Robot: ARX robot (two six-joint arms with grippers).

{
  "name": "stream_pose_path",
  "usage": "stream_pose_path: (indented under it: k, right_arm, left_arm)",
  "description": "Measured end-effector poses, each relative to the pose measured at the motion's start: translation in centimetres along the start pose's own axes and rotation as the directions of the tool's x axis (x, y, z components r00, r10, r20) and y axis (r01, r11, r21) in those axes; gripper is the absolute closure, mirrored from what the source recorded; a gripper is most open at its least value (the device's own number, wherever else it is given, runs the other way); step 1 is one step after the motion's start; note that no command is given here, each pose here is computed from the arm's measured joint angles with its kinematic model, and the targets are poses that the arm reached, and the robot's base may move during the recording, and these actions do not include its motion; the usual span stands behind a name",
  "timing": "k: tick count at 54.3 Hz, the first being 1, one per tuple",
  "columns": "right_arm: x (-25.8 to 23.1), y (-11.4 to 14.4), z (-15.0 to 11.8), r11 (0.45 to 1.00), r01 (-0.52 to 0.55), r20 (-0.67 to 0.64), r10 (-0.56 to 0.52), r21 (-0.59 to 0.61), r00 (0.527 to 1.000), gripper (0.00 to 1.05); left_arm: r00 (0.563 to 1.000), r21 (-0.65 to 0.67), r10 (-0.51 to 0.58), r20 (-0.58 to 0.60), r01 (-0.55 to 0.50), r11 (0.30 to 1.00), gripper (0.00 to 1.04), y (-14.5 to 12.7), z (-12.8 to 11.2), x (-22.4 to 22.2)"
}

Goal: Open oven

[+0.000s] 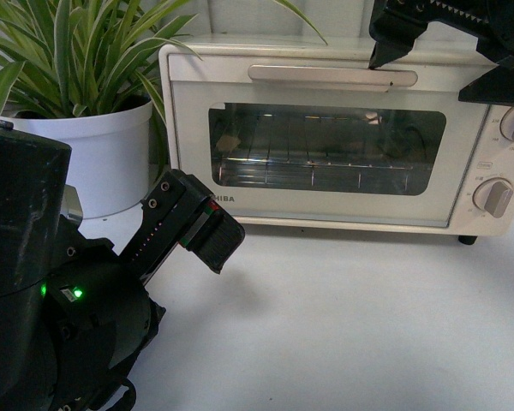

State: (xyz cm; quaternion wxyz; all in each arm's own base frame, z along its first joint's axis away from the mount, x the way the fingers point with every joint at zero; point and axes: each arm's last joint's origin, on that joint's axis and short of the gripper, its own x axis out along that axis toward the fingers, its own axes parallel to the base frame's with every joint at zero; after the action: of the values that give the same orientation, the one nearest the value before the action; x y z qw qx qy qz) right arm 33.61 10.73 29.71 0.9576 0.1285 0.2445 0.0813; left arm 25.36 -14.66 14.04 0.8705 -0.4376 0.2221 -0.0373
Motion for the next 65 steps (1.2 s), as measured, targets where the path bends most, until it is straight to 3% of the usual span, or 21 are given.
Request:
stream_pose_path:
  k: [31, 65]
  right_arm:
    - [0.2, 0.4, 0.0, 0.999, 0.008, -0.051, -0.01, -0.047, 0.999, 0.09]
    - [-1.5, -1.1, -3.9, 0.992, -0.055, -0.079, 0.046, -0.112, 0.996, 0.09]
  left_arm:
    - [1.0, -0.045, -0.015, -0.012, 0.015, 0.999, 0.07, -0.6, 0.3, 0.5]
    - [1.0, -0.05, -0.007, -0.018, 0.006, 0.999, 0.07, -0.5, 0.2, 0.6]
